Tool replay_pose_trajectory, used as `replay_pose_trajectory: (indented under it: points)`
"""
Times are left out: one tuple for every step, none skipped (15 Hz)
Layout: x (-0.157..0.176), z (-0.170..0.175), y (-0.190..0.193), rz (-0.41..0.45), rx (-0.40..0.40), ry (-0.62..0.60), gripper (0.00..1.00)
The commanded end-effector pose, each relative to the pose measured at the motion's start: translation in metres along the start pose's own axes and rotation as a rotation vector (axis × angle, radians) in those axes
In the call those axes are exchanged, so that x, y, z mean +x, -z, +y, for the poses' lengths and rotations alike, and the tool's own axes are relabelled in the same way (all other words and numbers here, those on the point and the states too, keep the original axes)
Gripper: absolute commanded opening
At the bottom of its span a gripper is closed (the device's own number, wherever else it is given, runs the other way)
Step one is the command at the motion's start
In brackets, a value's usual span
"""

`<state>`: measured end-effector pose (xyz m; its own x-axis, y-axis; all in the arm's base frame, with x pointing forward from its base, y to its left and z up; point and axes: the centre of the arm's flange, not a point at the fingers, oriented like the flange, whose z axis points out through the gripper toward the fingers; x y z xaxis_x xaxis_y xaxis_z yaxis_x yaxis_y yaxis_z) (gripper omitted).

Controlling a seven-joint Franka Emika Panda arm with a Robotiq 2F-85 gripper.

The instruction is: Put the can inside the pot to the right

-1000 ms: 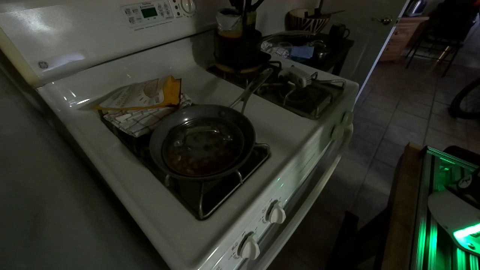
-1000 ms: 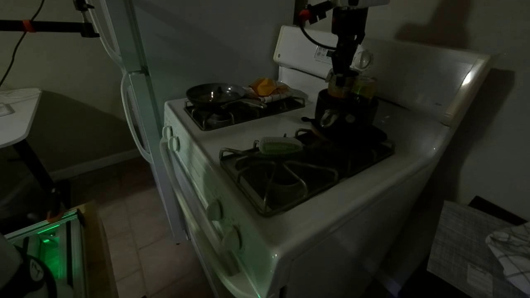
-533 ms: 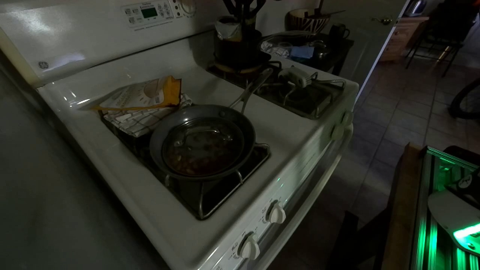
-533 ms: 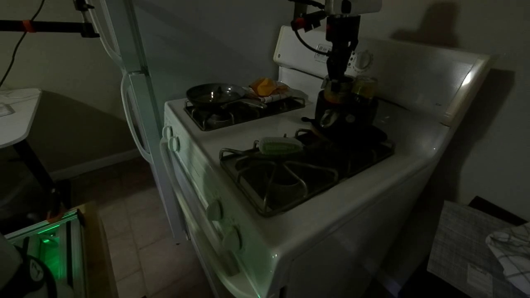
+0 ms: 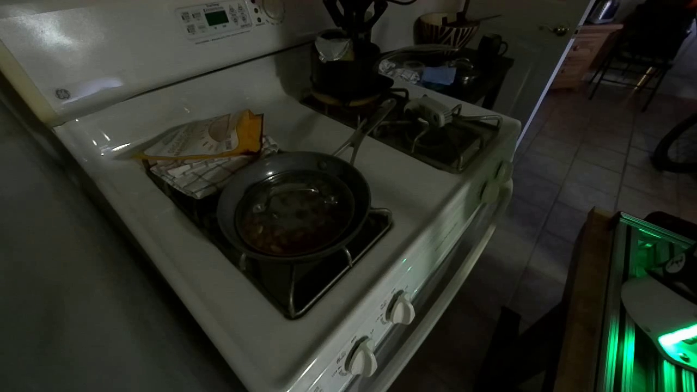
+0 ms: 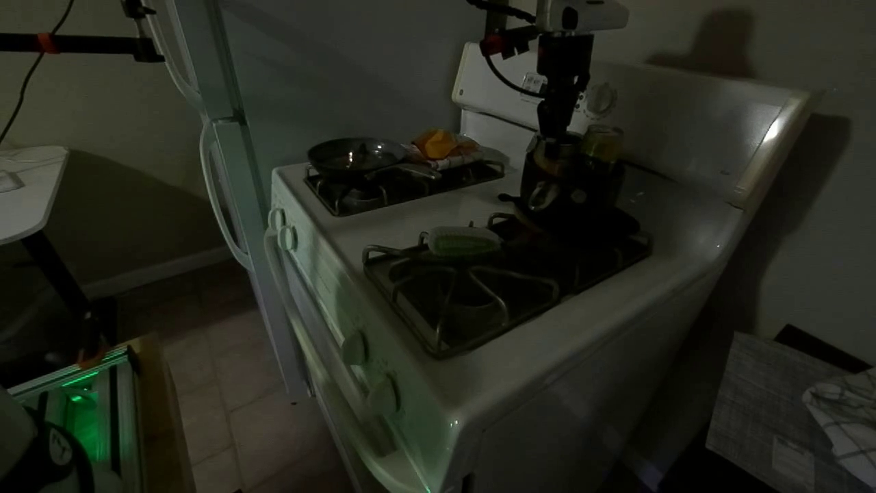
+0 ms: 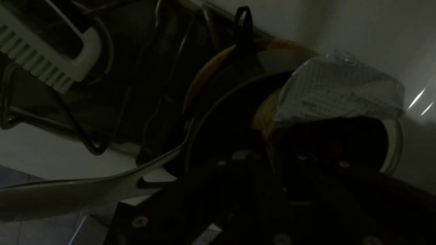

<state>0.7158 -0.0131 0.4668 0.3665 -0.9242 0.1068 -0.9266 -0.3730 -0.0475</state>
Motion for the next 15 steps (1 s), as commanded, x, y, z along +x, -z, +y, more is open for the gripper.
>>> replay_pose_trajectory:
  points:
    - [-0.002,-0.003,-0.005,0.009,-0.054,-0.019,0.36]
    - [-0.003,-0.003,-0.006,0.008,-0.063,-0.021,0.42]
    - [-0.003,-0.002,-0.007,0.004,-0.072,-0.023,0.50]
    - [-0.004,-0.001,-0.006,-0.003,-0.077,-0.023,0.57]
    - [-0.004,0.000,-0.003,-0.008,-0.074,-0.025,0.66]
    - [-0.004,0.001,0.000,-0.011,-0.069,-0.027,0.72]
    - [-0.004,0.002,0.005,-0.019,-0.058,-0.025,0.79]
    - [-0.003,0.004,0.012,-0.022,-0.042,-0.026,0.88]
    - [-0.002,0.006,0.022,-0.023,-0.018,-0.029,0.94]
    - [-0.001,0.010,0.032,-0.023,0.013,-0.036,1.00]
    - [0.001,0.013,0.043,-0.024,0.037,-0.043,1.00]
    - [0.003,0.019,0.057,-0.018,0.065,-0.050,1.00]
    - [0.003,0.026,0.071,-0.027,0.090,-0.043,1.00]
    - [0.002,0.036,0.086,-0.038,0.109,-0.010,1.00]
    - [-0.005,0.048,0.101,-0.049,0.121,0.097,1.00]
